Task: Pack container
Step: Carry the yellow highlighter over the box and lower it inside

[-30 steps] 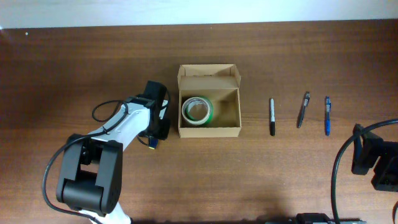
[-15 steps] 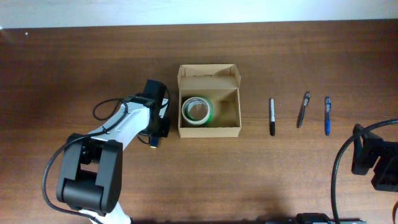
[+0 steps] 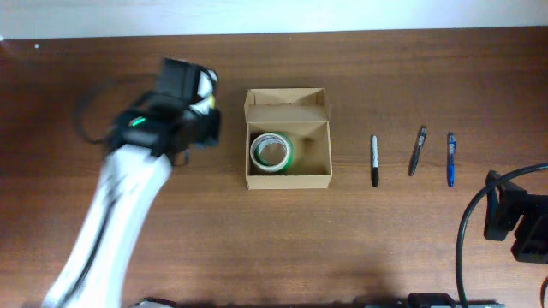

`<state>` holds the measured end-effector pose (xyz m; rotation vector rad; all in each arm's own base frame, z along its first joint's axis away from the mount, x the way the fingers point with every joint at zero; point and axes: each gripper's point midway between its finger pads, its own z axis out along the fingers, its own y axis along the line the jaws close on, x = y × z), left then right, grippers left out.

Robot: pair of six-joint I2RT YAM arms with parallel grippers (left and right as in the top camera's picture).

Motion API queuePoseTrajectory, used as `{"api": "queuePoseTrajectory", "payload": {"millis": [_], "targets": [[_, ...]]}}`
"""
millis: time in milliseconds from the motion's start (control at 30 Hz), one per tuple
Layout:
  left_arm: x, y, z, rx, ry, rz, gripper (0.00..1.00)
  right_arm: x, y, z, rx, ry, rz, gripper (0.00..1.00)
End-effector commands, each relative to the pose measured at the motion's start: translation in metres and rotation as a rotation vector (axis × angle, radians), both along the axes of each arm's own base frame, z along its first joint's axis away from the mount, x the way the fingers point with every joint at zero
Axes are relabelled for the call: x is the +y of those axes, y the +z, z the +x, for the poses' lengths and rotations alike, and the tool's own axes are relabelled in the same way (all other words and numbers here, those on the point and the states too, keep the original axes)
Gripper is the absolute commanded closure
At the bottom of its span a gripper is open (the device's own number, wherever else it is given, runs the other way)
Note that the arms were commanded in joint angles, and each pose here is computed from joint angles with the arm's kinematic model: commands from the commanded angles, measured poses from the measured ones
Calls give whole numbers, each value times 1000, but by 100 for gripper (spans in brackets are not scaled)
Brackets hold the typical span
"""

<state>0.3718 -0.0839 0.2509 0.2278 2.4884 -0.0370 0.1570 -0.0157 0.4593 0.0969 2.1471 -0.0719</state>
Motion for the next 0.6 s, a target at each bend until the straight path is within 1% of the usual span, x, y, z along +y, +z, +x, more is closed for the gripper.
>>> {"api": "queuePoseTrajectory", "payload": {"millis": [0,133,267,400,567], "targets": [[3,48,-16,-116,2,-12,98,2,-3,2,16,7,4,1],[-20,50,-22,-116,-21,-56,98,2,-3,2,16,8,5,1],[-69,35,-14,-104,-112,-82,98,3,-3,2,15,17,10,1],[-132,5,-7,-64,-248,-104,98,4,-3,2,16,17,11,1],[-182,-48,-9,51,-304,-109,98,4,-3,2,16,17,11,1]]}}
